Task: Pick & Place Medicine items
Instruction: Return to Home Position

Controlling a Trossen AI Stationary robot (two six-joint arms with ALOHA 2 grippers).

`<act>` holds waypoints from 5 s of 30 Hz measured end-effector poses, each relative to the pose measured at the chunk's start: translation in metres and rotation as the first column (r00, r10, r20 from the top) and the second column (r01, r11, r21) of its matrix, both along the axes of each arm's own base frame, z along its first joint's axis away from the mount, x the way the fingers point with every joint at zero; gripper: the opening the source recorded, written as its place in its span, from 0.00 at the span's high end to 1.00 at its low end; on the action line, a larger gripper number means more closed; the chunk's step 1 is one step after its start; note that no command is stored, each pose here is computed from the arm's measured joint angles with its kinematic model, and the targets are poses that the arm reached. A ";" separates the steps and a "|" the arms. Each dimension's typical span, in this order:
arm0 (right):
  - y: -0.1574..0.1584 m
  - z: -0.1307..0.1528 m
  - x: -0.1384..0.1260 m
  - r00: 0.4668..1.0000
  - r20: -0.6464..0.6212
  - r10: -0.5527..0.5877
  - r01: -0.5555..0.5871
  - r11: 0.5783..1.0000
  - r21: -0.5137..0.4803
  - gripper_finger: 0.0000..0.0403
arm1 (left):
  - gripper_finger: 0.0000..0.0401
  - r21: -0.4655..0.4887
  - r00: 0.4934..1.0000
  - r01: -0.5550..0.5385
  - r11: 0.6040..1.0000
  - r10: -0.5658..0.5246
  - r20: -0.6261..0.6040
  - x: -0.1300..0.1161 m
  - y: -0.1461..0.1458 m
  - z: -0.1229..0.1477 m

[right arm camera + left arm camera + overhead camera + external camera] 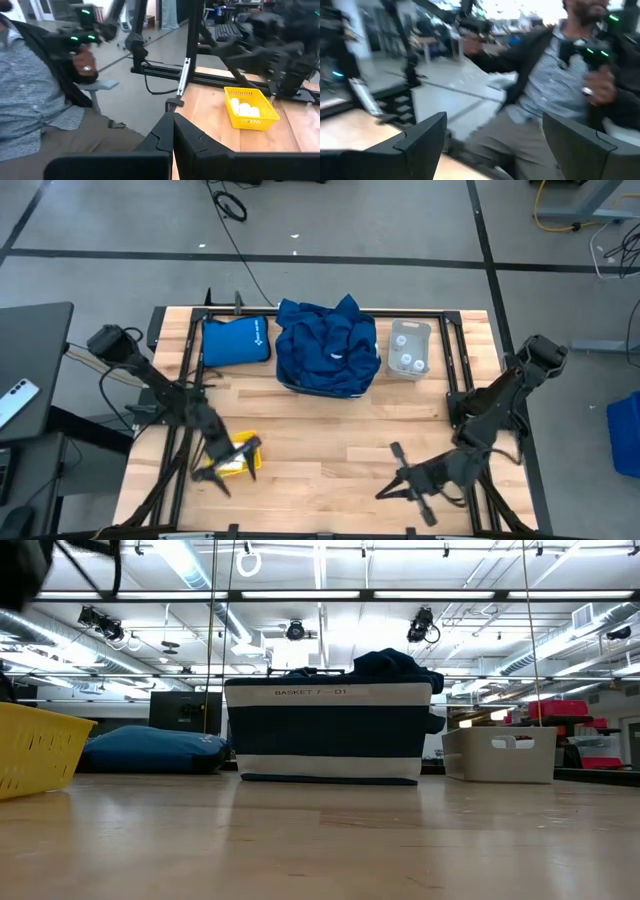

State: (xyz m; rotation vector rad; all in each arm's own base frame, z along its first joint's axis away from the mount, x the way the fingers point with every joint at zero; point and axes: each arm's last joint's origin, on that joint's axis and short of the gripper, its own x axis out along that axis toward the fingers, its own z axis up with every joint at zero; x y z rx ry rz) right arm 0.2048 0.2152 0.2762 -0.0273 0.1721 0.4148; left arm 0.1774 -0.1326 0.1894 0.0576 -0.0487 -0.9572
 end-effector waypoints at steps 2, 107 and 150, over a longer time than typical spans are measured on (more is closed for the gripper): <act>-0.004 -0.001 -0.011 1.000 0.015 -0.007 0.007 1.000 0.010 0.98 | 0.17 -0.039 0.999 -0.031 0.999 0.032 0.017 -0.005 0.017 -0.010; -0.100 -0.116 -0.098 0.982 0.143 -0.120 0.072 0.951 0.302 0.96 | 0.17 -0.117 0.831 -0.556 0.823 0.555 -0.045 -0.056 0.120 -0.008; -0.127 -0.118 -0.073 0.958 0.181 -0.220 0.181 0.961 0.209 0.96 | 0.17 -0.067 0.794 -0.596 0.800 0.600 0.101 -0.070 0.092 -0.003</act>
